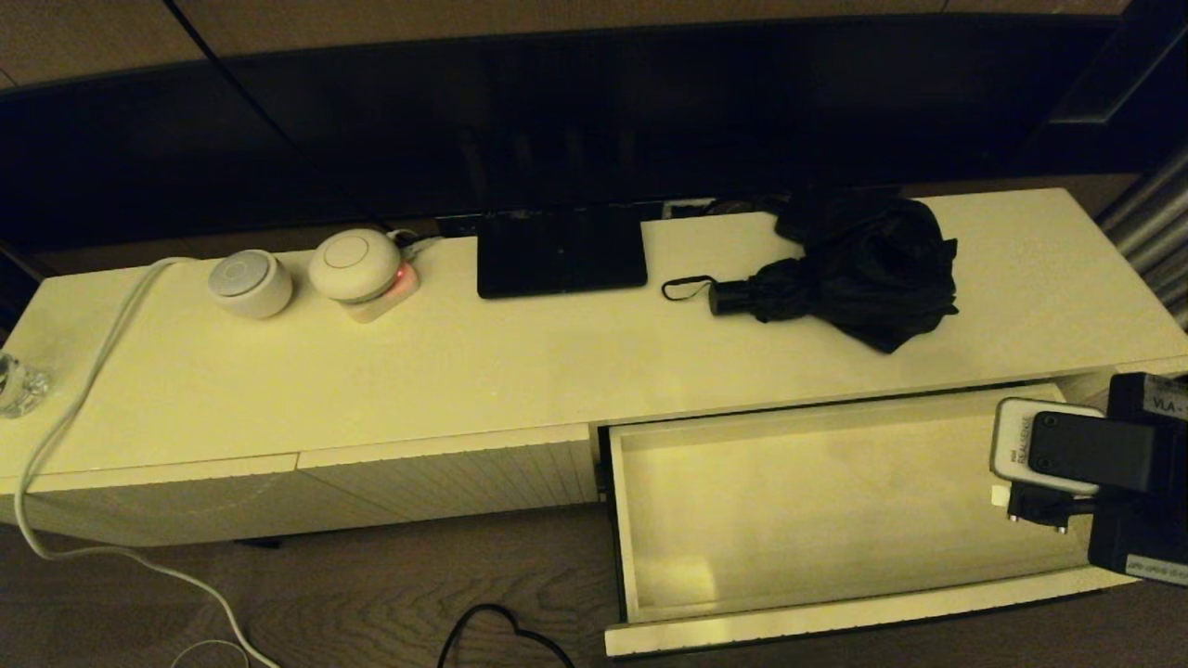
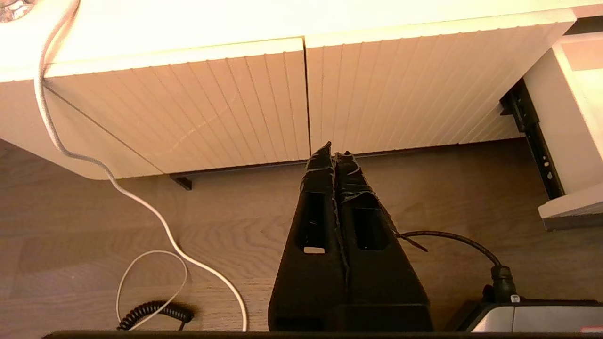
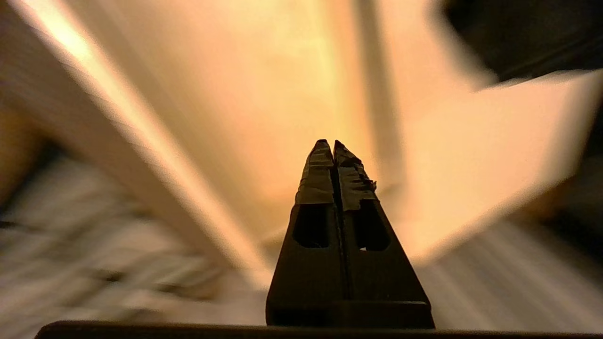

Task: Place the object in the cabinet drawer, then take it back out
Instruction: Put the umbrella in the drawer

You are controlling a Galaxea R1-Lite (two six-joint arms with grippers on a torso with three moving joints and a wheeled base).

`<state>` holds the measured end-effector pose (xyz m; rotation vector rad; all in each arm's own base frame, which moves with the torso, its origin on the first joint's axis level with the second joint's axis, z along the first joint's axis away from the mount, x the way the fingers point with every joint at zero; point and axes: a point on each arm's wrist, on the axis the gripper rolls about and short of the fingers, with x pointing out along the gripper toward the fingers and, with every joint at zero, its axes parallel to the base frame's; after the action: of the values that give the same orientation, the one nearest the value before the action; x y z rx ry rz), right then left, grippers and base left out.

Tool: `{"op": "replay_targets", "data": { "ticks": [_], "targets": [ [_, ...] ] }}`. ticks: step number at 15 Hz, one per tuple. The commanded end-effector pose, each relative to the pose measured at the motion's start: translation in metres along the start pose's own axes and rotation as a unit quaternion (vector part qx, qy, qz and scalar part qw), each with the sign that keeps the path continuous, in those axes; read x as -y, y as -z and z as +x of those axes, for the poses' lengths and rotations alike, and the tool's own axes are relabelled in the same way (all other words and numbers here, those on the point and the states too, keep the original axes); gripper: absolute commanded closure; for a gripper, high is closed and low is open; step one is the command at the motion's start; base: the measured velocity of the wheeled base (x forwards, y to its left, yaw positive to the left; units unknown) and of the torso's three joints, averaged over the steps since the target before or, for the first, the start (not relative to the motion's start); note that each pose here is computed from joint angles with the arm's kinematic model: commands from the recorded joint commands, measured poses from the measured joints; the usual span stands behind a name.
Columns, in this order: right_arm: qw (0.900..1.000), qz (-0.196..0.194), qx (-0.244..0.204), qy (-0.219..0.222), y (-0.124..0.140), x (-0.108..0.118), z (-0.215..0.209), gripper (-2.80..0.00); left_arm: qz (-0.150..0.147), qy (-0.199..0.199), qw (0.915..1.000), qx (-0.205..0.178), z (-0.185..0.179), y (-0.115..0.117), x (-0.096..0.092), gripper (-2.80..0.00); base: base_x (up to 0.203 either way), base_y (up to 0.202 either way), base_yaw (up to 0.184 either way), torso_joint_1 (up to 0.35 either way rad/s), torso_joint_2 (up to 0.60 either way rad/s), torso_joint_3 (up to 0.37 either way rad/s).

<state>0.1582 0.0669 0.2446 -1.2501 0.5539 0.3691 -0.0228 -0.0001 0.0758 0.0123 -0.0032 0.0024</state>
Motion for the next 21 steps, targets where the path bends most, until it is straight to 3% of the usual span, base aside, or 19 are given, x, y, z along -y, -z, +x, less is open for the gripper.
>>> {"op": "replay_targets", "data": {
  "ticks": [1, 10, 12, 21],
  "targets": [
    [0.993, -0.108, 0.003, 0.038, -0.008, 0.011, 0.004, 0.0, 0.0, 0.0, 1.0, -0.001, 0.0, 0.0, 0.0, 0.0, 0.0, 0.0, 0.0, 0.0, 0.0, 0.0],
    [0.987, -0.137, 0.017, 0.085, -0.038, 0.029, 0.051, 0.0, 0.0, 0.0, 1.0, -0.001, 0.0, 0.0, 0.0, 0.0, 0.0, 0.0, 0.0, 0.0, 0.0, 0.0],
    [0.982, -0.161, 0.018, 0.094, -0.045, 0.035, 0.056, 0.0, 0.0, 0.0, 1.0, -0.001, 0.0, 0.0, 0.0, 0.0, 0.0, 0.0, 0.0, 0.0, 0.0, 0.0],
    [0.982, -0.163, 0.017, 0.097, -0.055, 0.042, 0.069, 0.0, 0.0, 0.0, 1.0, -0.001, 0.0, 0.0, 0.0, 0.0, 0.0, 0.0, 0.0, 0.0, 0.0, 0.0]
  ]
}}
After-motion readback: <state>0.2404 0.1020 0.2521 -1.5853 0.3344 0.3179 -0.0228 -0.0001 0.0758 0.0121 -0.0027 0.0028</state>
